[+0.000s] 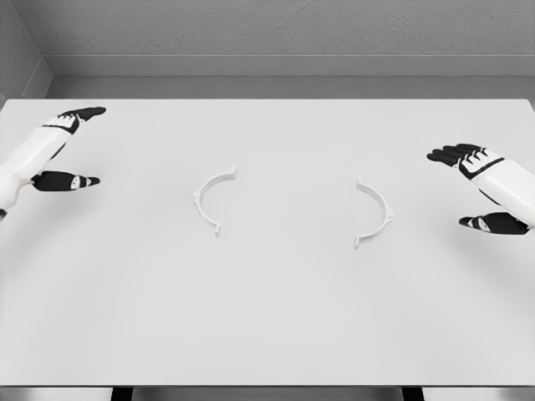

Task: Assemble PVC drainage pipe clamps

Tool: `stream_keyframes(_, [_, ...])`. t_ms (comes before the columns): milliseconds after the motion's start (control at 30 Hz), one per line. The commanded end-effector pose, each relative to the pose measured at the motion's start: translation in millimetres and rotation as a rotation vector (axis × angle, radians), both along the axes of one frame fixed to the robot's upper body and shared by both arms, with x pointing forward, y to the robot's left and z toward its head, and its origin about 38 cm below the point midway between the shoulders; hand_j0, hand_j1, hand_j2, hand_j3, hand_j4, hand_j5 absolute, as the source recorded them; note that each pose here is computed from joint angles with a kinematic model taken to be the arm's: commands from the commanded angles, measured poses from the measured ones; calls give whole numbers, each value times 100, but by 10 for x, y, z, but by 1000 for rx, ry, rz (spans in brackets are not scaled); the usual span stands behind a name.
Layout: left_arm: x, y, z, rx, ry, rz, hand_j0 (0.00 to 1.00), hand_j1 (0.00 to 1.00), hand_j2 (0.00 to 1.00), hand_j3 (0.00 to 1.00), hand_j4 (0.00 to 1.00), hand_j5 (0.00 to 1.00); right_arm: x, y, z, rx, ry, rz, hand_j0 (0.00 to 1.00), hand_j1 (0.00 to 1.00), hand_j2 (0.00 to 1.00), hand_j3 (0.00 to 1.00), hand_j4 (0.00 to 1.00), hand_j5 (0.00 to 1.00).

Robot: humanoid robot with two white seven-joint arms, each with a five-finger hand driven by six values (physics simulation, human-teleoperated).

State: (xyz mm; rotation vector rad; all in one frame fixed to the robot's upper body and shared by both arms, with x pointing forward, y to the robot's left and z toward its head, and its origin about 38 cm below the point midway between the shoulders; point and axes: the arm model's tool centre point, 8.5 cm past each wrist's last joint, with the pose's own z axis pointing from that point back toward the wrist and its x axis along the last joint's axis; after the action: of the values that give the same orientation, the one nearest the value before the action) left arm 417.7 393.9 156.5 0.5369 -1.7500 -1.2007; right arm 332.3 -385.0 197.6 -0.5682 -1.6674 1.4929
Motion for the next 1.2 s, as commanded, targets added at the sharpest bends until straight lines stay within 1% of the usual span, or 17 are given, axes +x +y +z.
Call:
stream_keyframes(0, [-1,-25,-5,-4,2,-7,100,100,100,100,100,100,-1,-6,-6,7,4,-2,100,100,100,100,100,100])
stream_keyframes(67, [3,-22,5,-4,-1,-6,100,100,100,100,100,100,2,-4,-7,9,4,-2,100,100,100,100,100,100])
stream_keyframes(100, [5,-11,26,-11,-7,-2,100,100,100,100,100,100,8,1,-51,8,18,0,100,100,100,100,100,100])
stream_keyframes(167, [16,-16,39,-24,-13,1,100,100,100,100,100,100,139,219,-147,-20,19,28,100,100,100,100,100,100])
stream_keyframes(200, [24,-22,50,-28,-16,0,100,100,100,100,100,100,181,304,-164,-25,4,26,100,100,100,100,100,100])
stream_keyframes(233, [32,-20,59,-28,-18,1,100,100,100,100,100,100,201,333,-151,-34,-2,31,100,100,100,100,100,100])
stream_keyframes(267, [33,-37,54,-31,-18,-2,100,100,100,100,100,100,276,451,-114,-46,-15,63,100,100,100,100,100,100])
stream_keyframes(367, [40,-25,70,-31,-21,0,100,100,100,100,100,100,381,566,-225,-67,9,81,100,100,100,100,100,100])
stream_keyframes(433, [34,-10,64,-25,-17,2,100,100,100,100,100,100,392,643,-320,-73,25,86,100,100,100,100,100,100])
stream_keyframes(533, [5,-35,2,-24,-4,-3,100,100,100,100,100,100,428,708,-327,-93,4,84,100,100,100,100,100,100])
stream_keyframes(633, [-20,-88,-70,-29,10,-13,100,100,100,100,100,100,486,720,-411,-88,26,75,100,100,100,100,100,100])
stream_keyframes(667, [-15,-160,-78,-38,5,-24,100,100,100,100,100,100,526,710,-430,-102,29,65,100,100,100,100,100,100])
stream_keyframes(700, [-9,-263,-138,-49,14,-41,100,100,100,100,100,100,545,706,-436,-101,31,63,100,100,100,100,100,100])
stream_keyframes(767, [24,-403,-184,-62,20,-64,100,100,100,100,100,100,555,683,-472,-106,42,55,100,100,100,100,100,100])
stream_keyframes(967, [171,-779,-161,-92,2,-125,100,100,100,100,100,100,623,685,-539,-117,56,38,100,100,100,100,100,100])
stream_keyframes(1067, [233,-1067,-205,-81,9,-181,100,100,100,100,100,100,626,708,-600,-120,74,45,100,100,100,100,100,100])
stream_keyframes(1167, [239,-1069,-224,-78,16,-181,100,100,100,100,100,100,631,709,-636,-122,85,45,100,100,100,100,100,100])
